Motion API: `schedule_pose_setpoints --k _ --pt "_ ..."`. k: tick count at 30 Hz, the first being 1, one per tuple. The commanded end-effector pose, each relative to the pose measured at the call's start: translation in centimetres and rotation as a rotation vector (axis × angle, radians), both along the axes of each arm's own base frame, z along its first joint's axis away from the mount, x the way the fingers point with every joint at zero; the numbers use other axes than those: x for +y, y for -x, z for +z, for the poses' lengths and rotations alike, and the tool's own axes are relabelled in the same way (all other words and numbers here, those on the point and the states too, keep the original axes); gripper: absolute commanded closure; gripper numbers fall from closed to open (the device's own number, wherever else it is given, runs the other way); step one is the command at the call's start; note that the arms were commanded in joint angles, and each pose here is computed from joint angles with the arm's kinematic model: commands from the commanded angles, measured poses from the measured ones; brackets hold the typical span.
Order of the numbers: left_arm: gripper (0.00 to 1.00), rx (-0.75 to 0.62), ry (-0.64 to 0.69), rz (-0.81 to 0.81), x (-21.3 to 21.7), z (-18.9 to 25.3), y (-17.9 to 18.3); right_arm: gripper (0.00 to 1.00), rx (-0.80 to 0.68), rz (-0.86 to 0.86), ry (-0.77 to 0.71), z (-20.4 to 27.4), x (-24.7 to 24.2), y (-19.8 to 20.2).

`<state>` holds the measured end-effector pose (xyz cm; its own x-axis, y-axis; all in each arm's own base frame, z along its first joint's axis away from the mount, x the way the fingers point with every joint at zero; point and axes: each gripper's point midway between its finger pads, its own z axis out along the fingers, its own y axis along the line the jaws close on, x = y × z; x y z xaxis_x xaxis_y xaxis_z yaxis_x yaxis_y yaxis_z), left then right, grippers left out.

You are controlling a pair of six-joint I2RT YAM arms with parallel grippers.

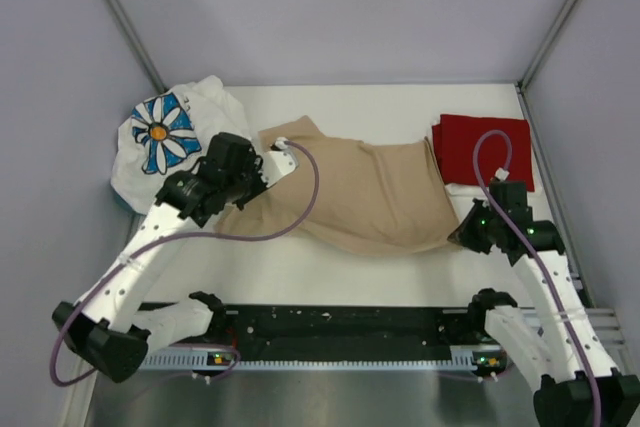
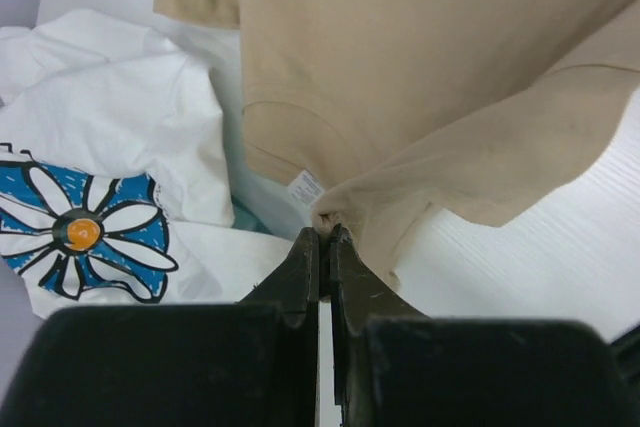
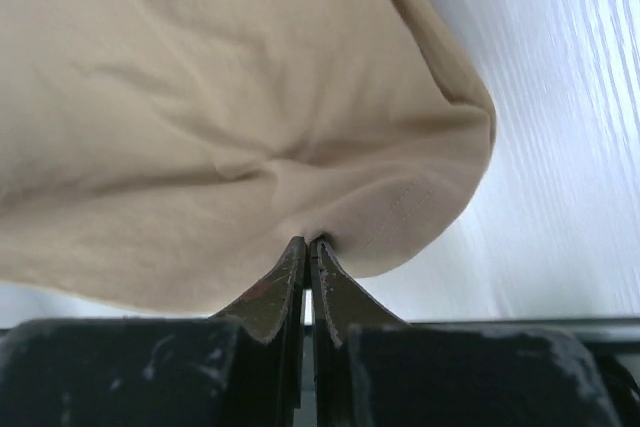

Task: Fold and stack the t-shirts

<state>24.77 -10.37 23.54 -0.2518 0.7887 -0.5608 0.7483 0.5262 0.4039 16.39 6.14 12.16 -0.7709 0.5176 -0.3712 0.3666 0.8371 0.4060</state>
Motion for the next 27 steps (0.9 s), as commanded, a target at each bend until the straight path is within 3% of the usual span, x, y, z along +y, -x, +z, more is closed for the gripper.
schedule_pose_setpoints --k 1,6,11,27 --pt "1.00 -0.211 -0.037 0.075 -0.9 0.8 -7.3 1.00 -0.172 -0.058 0.011 0.8 -0.3 -6.7" --pt "1.00 -0.244 -0.043 0.025 -3.0 -0.9 -10.6 1.00 -0.121 -0.054 0.116 -2.1 -1.7 -10.1" --pt "1.00 -0.255 -0.113 0.070 -2.4 -2.5 -13.3 1.00 -0.108 -0.063 0.214 -3.8 -3.3 -12.8" --pt "1.00 -0.123 -0.202 0.166 0.9 -8.4 -14.9 1.00 -0.065 0.001 0.236 -5.8 -3.1 -14.3"
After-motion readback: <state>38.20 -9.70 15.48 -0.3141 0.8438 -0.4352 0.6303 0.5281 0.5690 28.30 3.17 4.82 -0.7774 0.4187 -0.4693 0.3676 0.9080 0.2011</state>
